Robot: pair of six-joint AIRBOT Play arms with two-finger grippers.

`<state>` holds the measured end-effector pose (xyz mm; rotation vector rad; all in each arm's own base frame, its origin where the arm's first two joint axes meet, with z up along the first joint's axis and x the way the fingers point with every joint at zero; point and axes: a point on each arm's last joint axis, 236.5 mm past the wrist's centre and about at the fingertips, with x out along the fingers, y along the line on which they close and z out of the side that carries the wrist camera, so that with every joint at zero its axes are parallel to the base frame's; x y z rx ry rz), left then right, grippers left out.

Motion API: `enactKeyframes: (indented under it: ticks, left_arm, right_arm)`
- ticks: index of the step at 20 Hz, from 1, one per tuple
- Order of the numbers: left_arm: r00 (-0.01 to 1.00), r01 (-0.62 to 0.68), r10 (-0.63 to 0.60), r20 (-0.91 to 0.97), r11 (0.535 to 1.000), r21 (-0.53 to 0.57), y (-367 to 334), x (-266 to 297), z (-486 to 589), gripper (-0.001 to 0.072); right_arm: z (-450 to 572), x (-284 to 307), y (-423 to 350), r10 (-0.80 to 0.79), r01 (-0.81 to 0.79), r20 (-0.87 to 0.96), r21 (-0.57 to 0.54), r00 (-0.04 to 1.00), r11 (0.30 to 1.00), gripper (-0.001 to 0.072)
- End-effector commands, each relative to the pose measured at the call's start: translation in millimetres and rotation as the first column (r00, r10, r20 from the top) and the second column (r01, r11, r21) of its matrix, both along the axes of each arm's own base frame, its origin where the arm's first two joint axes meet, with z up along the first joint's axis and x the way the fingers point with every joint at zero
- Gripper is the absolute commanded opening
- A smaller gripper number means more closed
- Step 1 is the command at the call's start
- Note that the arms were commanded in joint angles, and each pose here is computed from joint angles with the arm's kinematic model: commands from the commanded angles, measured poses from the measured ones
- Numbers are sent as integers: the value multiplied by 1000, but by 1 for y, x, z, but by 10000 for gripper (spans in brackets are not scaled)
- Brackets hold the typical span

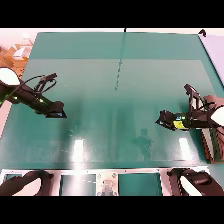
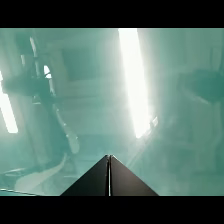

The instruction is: Fold the shirts.

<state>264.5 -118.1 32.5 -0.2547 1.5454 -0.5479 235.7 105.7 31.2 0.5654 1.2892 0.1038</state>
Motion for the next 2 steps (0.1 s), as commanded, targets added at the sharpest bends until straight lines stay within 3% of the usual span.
enactKeyframes:
  ticks: [1,2]
  left_arm:
    - [1000,2,-2,-2,1000,-2,0,-2,-1,22]
    - [1000,2,-2,-2,1000,-2,0,-2,0,22]
  right_arm:
    - [0,0,3,3,-4,4,5,1000,1000,15]
    - [0,0,3,3,-3,5,5,1000,1000,15]
